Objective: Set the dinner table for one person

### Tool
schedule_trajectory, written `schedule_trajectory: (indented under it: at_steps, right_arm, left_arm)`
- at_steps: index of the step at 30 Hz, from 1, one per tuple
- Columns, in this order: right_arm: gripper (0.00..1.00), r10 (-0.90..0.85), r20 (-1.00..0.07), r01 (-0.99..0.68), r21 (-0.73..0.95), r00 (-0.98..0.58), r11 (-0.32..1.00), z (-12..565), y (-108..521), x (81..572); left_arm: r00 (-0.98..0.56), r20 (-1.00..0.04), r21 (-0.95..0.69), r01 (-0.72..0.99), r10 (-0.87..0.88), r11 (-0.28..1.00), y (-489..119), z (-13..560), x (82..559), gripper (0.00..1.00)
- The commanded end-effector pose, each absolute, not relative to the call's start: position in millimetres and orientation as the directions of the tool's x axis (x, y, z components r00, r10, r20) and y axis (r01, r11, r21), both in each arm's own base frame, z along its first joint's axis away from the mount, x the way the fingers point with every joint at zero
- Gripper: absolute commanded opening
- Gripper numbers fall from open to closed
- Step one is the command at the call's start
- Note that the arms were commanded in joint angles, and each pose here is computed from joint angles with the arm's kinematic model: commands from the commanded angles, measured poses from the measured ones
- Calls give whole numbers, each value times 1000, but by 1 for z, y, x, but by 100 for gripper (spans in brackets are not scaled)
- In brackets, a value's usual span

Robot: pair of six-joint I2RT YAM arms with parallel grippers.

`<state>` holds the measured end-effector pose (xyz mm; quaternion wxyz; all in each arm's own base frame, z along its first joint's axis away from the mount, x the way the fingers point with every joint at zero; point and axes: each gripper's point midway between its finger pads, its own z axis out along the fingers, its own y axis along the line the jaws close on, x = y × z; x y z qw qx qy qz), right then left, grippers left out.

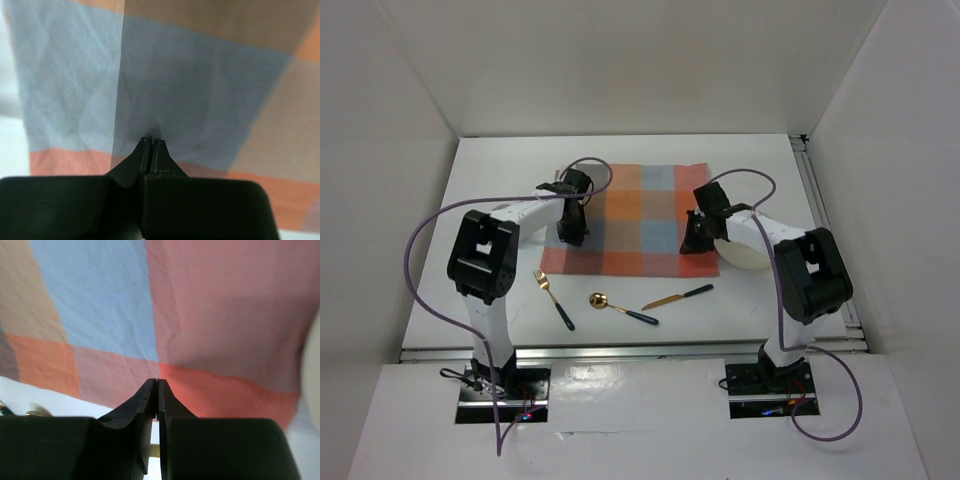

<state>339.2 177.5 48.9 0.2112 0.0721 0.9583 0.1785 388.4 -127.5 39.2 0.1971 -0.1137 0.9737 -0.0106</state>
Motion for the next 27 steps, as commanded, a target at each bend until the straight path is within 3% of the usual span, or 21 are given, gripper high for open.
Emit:
schedule_trajectory:
  at_steps: [1, 14, 20, 22, 27]
  right_arm:
    - [13, 177, -380, 15, 394, -908, 919, 46, 196, 345]
    - [13, 163, -281, 52, 364, -946, 930, 7, 191, 294]
    - [13, 168, -286, 57, 361, -943, 931, 15, 193, 294]
    - [13, 170, -338, 35, 370, -926, 928, 37, 200, 308]
    - [17, 163, -468, -28, 375, -869, 927, 104, 205, 333]
  left_arm:
    - [-903, -354, -65, -238, -245, 969, -127, 32, 386, 0]
    - [-934, -249, -69, -245, -255, 967, -119, 4, 327, 0]
    - [-928, -279, -75, -234, -246, 969, -119, 15, 336, 0]
    - [-921, -307, -79, -226, -239, 971, -121, 27, 347, 0]
    - [-897, -389, -90, -188, -208, 978, -123, 71, 370, 19]
